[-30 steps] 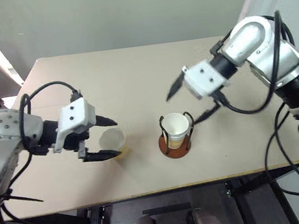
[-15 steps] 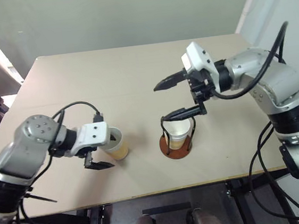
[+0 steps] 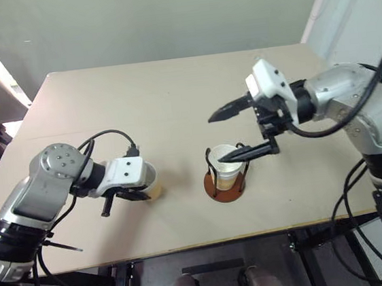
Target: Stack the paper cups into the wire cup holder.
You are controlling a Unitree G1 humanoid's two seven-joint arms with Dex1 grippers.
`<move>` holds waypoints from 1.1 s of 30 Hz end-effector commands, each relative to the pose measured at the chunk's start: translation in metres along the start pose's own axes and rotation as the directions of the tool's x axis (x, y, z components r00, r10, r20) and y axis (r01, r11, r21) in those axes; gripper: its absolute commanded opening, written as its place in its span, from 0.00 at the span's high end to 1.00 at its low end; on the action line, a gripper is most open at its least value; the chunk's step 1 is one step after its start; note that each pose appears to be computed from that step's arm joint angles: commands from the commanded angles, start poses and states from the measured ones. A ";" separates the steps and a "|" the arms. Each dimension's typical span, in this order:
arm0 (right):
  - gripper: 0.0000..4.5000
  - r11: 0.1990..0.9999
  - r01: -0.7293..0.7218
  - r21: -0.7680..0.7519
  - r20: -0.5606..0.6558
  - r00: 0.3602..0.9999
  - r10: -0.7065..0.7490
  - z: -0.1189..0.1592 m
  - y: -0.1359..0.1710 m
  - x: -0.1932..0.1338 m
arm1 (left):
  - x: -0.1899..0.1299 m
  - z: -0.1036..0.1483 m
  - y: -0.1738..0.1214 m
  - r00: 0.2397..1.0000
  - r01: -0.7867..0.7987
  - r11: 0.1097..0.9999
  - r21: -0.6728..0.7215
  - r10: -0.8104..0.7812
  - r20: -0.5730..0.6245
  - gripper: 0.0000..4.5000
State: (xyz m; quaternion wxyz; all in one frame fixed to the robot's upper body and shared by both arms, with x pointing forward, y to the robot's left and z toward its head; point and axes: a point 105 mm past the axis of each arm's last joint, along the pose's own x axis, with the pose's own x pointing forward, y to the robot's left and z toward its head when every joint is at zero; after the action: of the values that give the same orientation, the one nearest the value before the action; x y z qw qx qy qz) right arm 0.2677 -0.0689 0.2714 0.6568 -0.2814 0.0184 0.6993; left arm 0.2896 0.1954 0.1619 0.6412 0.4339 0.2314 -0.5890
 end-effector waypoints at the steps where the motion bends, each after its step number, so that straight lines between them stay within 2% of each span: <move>1: 0.01 1.000 0.027 -0.010 -0.005 1.000 -0.027 0.007 0.011 -0.026 | -0.021 0.016 0.009 0.998 -0.033 0.998 0.051 0.031 0.051 0.99; 6: 0.01 0.971 0.208 0.115 -0.013 0.978 -0.208 -0.006 0.019 -0.070 | -0.046 0.052 0.024 0.987 -0.047 0.985 0.163 0.020 0.161 0.99; 9: 0.01 0.882 0.441 0.168 -0.107 0.897 -0.428 -0.034 0.036 -0.121 | -0.072 0.103 0.043 0.951 -0.113 0.948 0.299 0.017 0.307 0.99; 11: 0.01 0.847 0.493 0.198 -0.122 0.870 -0.477 -0.040 0.050 -0.135 | -0.080 0.122 0.048 0.936 -0.121 0.932 0.343 -0.008 0.353 0.99; 15: 0.01 0.787 0.581 0.205 -0.146 0.814 -0.563 -0.047 0.072 -0.154 | -0.074 0.159 0.055 0.916 -0.086 0.873 0.480 -0.121 0.383 0.99; 17: 0.01 0.773 0.604 0.191 -0.150 0.797 -0.585 -0.046 0.074 -0.155 | -0.057 0.173 0.061 0.918 -0.050 0.843 0.535 -0.172 0.357 0.99; 24: 0.01 0.775 0.607 0.178 -0.141 0.795 -0.590 -0.039 0.078 -0.143 | -0.016 0.201 0.057 0.900 0.056 0.752 0.657 -0.323 0.294 0.99; 33: 0.01 0.761 0.624 0.175 -0.184 0.780 -0.598 -0.039 0.083 -0.142 | 0.007 0.192 0.054 0.912 0.134 0.706 0.695 -0.362 0.193 0.99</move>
State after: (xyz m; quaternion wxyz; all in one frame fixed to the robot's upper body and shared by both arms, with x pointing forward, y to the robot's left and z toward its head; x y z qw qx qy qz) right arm 0.2063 -0.2253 0.2597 0.8743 -0.2146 0.0558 0.4317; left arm 0.3052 0.0279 0.2603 0.4094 0.4772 -0.0318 -0.7770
